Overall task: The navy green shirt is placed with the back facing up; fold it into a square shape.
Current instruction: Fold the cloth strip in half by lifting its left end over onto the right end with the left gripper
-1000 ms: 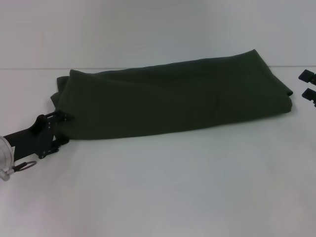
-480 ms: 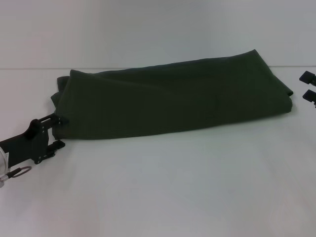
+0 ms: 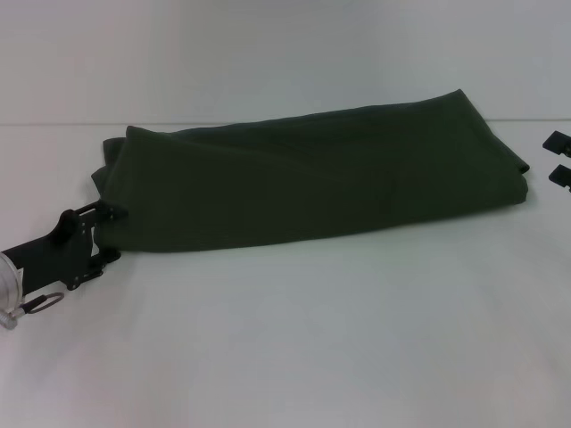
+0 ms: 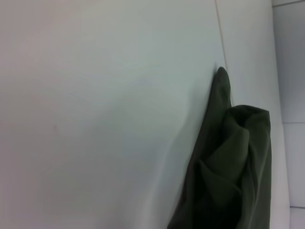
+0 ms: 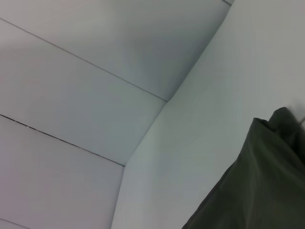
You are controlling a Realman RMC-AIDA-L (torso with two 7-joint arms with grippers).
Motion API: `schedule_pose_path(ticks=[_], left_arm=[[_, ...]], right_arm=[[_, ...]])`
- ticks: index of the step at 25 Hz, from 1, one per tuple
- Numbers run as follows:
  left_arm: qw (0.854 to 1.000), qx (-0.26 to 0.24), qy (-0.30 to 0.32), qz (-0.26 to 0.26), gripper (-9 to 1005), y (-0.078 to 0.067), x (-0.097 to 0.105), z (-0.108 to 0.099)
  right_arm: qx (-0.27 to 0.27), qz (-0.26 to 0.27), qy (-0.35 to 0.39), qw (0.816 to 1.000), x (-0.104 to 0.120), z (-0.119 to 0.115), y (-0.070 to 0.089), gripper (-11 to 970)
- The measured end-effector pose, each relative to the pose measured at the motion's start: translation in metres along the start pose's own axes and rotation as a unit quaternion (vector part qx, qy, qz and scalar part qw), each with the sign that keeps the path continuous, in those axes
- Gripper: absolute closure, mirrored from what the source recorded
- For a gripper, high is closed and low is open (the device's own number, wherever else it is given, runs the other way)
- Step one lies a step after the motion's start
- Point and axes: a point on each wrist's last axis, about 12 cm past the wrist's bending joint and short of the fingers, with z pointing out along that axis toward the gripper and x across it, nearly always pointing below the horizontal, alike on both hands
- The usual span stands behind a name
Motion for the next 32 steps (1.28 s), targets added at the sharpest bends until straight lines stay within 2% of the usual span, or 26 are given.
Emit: schedule_pose_path(ticks=[9,12,14,17,25,32], left_arm=[[1.000,0.001,-0.005,0.016,247,-0.012,0.004,0.015],[0.999,0.032,-0.008,0.038,247,-0.024,0.007,0.021],[0.996,0.072,-0.010,0.051,246,-0.032,0.008,0.019],[0.994,0.098,-0.013,0.053,246,-0.033,0.007,0.014],[0.999,0.042,-0.008,0.030,247,-0.013,0.006,0.011],[0.999,0.012,0.007,0.044,246,-0.019,0.010,0.023]], right_arm=[[-0.002,0.001,-0.002,1.000,0.000,-0.001,0.000,184],[-0.004,0.002,-0.003,1.000,-0.001,-0.001,0.000,184],[-0.004,0.003,-0.004,1.000,0.000,-0.002,0.000,184],[-0.005,0.007,-0.006,1.000,0.000,-0.004,-0.001,184],[-0.004,0.010,-0.006,1.000,0.001,-0.005,-0.002,183],[-0.005,0.010,-0.006,1.000,0.001,-0.005,-0.002,184]])
